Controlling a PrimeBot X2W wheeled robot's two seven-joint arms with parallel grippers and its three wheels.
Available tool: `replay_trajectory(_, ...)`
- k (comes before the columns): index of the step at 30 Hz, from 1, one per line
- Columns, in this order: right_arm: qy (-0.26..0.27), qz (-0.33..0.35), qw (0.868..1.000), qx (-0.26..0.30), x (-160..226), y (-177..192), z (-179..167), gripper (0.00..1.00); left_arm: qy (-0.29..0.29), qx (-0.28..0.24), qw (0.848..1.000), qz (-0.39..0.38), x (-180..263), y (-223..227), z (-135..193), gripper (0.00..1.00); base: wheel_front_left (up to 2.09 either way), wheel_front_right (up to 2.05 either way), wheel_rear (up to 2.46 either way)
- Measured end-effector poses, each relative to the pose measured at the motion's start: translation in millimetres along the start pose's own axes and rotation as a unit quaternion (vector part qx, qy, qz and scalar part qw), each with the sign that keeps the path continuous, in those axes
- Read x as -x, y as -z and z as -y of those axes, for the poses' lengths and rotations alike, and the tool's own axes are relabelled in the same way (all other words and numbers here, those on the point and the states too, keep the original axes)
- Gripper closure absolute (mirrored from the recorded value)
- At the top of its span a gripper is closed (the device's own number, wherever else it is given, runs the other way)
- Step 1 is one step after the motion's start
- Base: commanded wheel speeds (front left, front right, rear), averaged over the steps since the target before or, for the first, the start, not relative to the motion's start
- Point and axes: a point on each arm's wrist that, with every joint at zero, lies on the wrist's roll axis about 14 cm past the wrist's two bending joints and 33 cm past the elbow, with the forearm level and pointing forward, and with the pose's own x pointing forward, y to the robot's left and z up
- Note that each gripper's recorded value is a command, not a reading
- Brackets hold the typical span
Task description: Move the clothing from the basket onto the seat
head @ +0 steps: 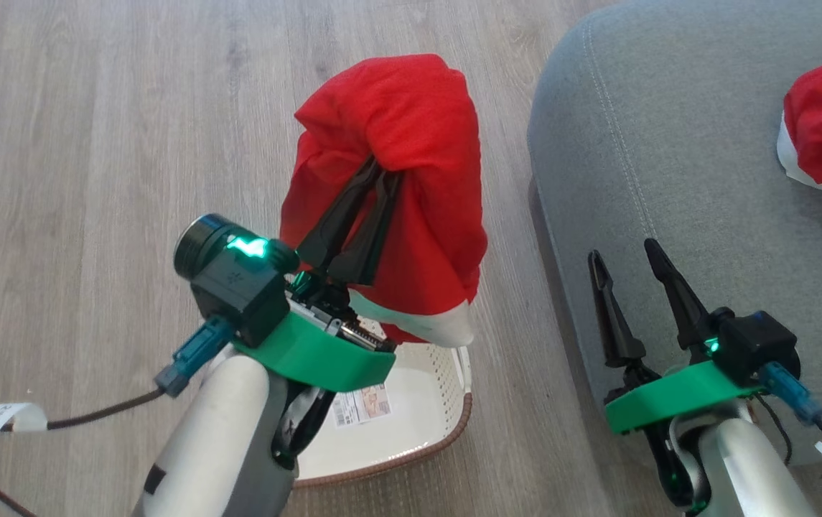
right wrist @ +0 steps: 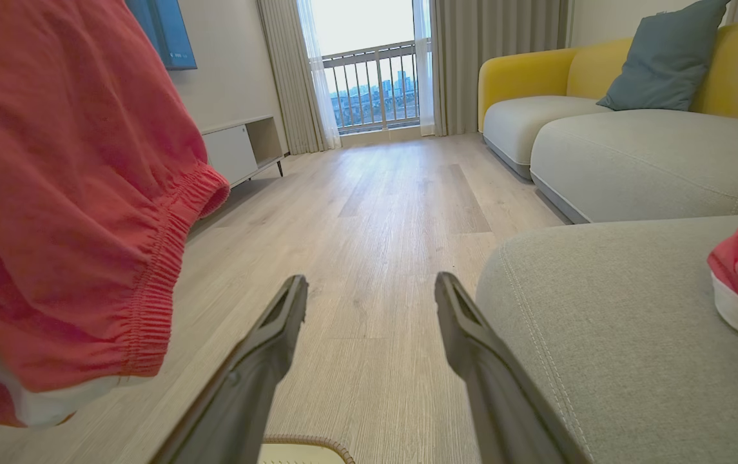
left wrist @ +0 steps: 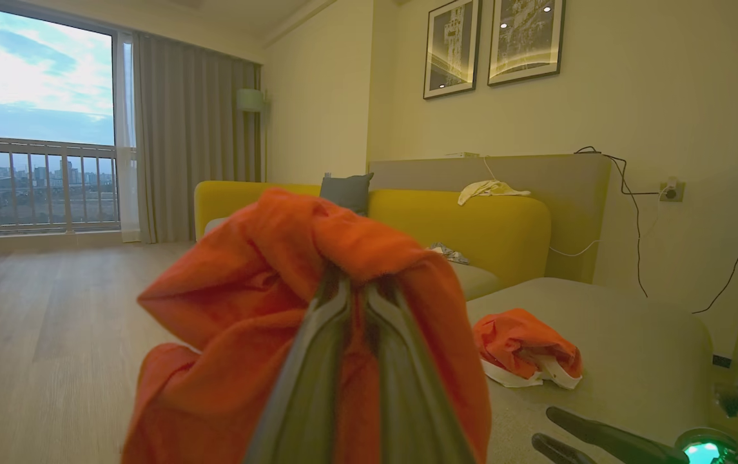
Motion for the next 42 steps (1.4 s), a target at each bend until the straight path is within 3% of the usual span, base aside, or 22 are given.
replay_trajectory(6,-0.014,0.000,1.000,0.002,0.0,-0.8,-6.9,0.00,-0.006,-0.006,1.000,-0.017,2.5,10.1,-4.4,1.00,0.00,0.00,0.00)
replay_trajectory(16,-0.123,0.008,0.992,0.014,2.9,-8.9,-61.0,0.00,-0.018,-0.017,0.999,-0.032,5.6,19.6,-14.4,1.00,0.00,0.00,0.00)
replay_trajectory(24,-0.251,0.017,0.967,0.035,12.4,-15.9,-124.0,0.00,-0.005,-0.033,0.999,-0.043,7.3,26.1,-9.7,1.00,0.00,0.00,0.00)
replay_trajectory(31,-0.269,0.023,0.962,0.051,9.1,-17.7,-132.8,0.00,0.000,-0.034,0.998,-0.045,8.4,26.4,-6.1,1.00,0.00,0.00,0.00)
replay_trajectory(42,-0.247,0.032,0.964,0.096,-5.6,-15.4,-126.6,0.00,0.014,-0.033,0.998,-0.049,11.7,27.0,4.8,1.00,0.00,0.00,0.00)
